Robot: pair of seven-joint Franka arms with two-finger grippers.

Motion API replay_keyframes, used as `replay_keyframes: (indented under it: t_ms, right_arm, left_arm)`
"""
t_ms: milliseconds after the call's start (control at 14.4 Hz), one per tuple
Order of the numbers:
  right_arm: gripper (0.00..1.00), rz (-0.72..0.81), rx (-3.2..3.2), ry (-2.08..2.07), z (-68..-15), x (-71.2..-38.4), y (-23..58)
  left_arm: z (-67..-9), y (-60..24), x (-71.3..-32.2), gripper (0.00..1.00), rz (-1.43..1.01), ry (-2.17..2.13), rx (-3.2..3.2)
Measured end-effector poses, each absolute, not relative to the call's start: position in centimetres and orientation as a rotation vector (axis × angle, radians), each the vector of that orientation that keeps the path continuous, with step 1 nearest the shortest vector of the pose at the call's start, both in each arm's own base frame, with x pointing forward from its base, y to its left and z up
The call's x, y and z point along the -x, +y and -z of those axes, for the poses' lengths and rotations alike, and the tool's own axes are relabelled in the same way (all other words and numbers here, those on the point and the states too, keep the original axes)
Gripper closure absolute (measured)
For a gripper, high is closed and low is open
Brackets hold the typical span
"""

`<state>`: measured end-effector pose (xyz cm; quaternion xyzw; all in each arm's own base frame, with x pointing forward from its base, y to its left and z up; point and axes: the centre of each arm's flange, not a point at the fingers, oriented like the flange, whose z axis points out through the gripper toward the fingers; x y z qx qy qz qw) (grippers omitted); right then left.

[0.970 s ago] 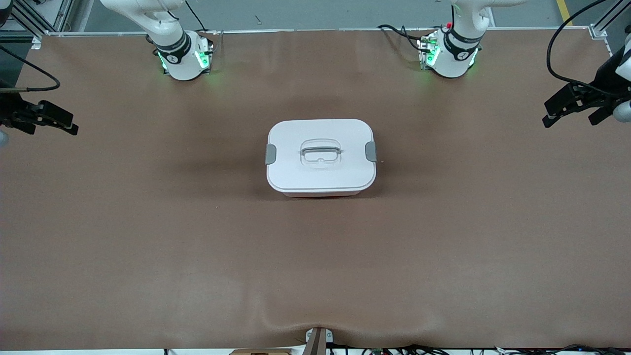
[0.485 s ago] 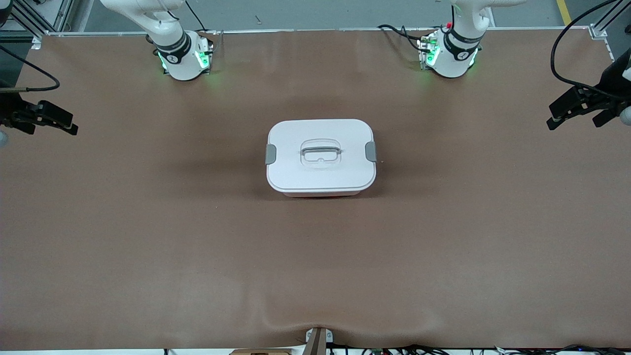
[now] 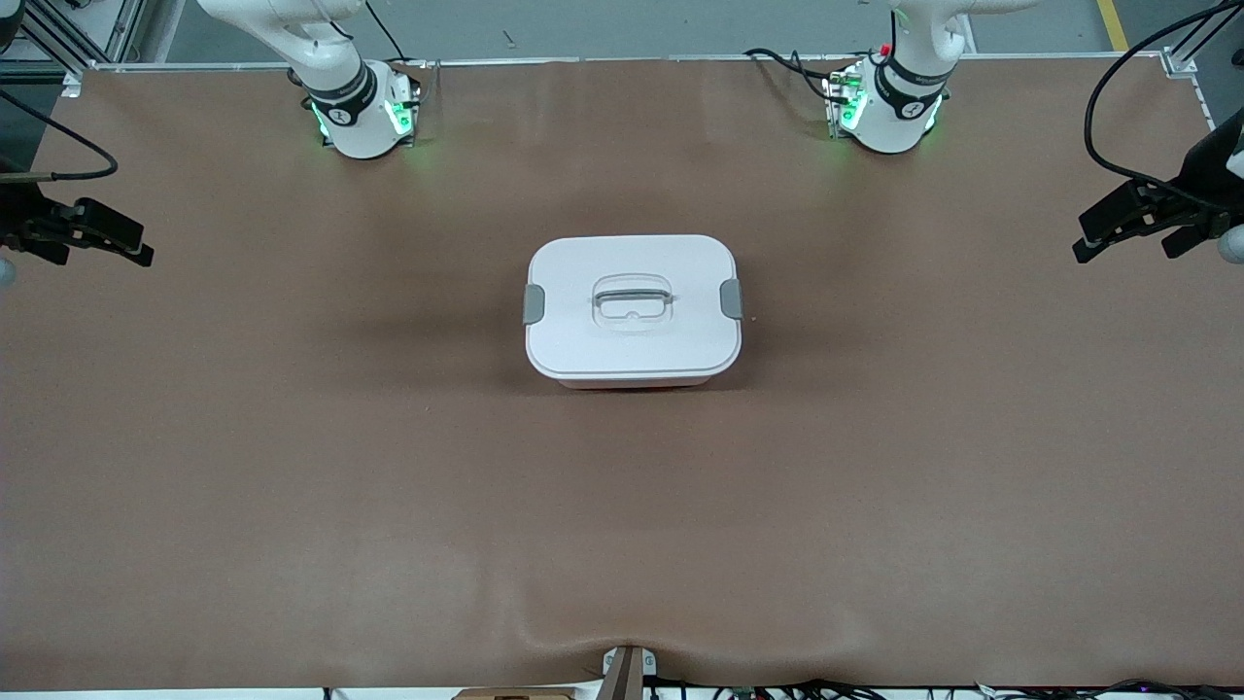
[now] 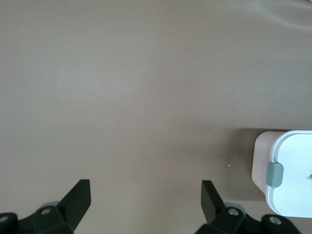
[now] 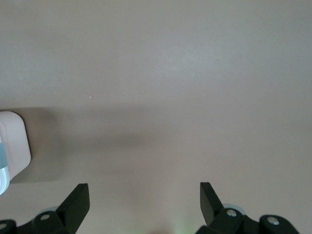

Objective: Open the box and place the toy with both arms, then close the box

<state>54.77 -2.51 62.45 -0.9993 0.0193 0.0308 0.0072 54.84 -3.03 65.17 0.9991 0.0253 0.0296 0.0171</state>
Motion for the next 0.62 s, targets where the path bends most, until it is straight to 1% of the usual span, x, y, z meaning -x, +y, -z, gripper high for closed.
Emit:
replay_keyframes:
  t_ms: [624]
  right_arm:
    - [0.0,-0.096,3.125,0.062,-62.46,-54.77,-2.57]
  left_arm:
    - [-65.45,-3.02,-55.11,0.0,-0.089,0.08,-3.096]
